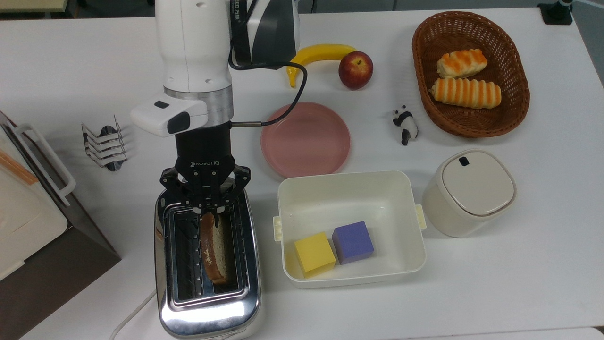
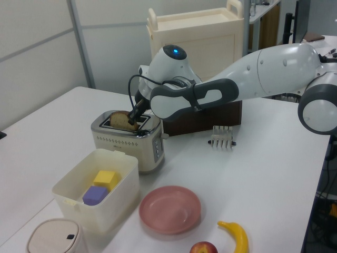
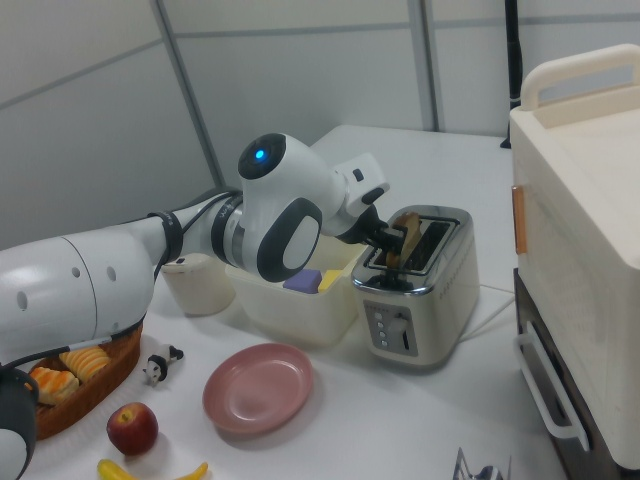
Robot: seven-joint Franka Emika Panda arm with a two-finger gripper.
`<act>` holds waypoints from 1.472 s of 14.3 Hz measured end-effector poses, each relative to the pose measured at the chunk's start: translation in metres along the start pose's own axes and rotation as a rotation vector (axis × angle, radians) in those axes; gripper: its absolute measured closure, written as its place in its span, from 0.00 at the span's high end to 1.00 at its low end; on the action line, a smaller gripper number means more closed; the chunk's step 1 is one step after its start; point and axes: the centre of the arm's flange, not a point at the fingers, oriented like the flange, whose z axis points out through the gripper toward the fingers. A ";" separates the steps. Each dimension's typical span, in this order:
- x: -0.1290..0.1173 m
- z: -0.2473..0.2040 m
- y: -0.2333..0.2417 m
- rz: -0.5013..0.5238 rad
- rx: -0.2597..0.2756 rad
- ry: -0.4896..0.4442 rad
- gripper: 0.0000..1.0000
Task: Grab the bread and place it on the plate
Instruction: 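Close the gripper on the bread slice and lift it out of the toaster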
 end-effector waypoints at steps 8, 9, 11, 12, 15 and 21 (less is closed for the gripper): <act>0.041 -0.067 0.008 0.003 -0.020 0.119 0.10; 0.045 -0.083 0.008 0.003 -0.020 0.112 0.10; 0.047 -0.103 0.008 0.002 -0.015 0.065 0.10; 0.048 -0.116 0.008 0.002 -0.013 0.051 0.10; 0.052 -0.153 0.008 0.011 0.000 0.022 0.10; 0.036 -0.184 0.001 0.046 0.082 -0.165 0.10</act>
